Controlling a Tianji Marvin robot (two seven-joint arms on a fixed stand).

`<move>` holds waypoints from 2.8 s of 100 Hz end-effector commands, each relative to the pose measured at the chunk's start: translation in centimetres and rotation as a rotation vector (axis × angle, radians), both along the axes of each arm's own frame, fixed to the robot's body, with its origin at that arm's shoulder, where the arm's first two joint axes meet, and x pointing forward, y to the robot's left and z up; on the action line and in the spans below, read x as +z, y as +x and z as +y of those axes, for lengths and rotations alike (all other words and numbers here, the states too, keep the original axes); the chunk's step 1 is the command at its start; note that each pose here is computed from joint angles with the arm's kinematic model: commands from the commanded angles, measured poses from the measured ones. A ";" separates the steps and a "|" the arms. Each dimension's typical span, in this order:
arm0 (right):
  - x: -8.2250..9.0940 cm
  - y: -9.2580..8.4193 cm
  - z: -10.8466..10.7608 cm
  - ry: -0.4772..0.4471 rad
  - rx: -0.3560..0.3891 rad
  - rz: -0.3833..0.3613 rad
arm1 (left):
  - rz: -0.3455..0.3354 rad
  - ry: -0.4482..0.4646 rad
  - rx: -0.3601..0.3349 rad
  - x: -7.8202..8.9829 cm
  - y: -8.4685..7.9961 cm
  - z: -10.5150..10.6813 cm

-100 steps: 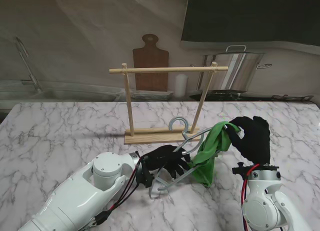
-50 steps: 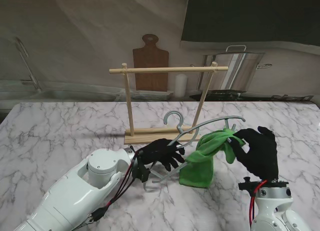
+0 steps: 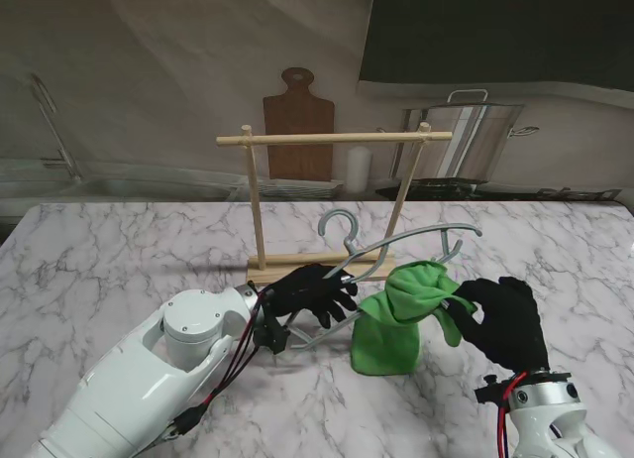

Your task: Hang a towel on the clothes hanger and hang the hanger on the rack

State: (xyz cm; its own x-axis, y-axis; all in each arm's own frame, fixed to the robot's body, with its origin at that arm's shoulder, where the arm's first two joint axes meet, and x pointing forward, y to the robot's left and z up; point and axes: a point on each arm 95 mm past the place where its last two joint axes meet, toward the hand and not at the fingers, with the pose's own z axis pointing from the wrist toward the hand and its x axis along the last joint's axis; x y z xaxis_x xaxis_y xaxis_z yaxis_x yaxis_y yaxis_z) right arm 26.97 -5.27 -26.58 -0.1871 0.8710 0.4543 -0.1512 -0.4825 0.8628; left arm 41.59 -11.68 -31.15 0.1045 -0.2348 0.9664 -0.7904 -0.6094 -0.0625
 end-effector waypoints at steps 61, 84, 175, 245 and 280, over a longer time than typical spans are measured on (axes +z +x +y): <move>-2.2 0.5 1.5 -0.078 0.107 0.283 | -0.094 0.001 0.022 2.2 0.1 1.2; -3.3 1.3 1.5 -0.123 0.149 0.410 | -0.118 -0.001 0.037 2.7 0.0 1.8; -2.1 0.3 -2.3 -0.034 0.112 0.505 | -0.147 0.068 0.053 2.9 0.5 3.8; 1.5 3.0 -1.3 0.004 0.215 -0.024 | -0.304 0.320 -0.208 3.0 -1.7 4.8; 1.2 6.4 1.1 -0.139 0.252 0.055 | -0.395 0.368 -0.282 3.8 -2.5 3.8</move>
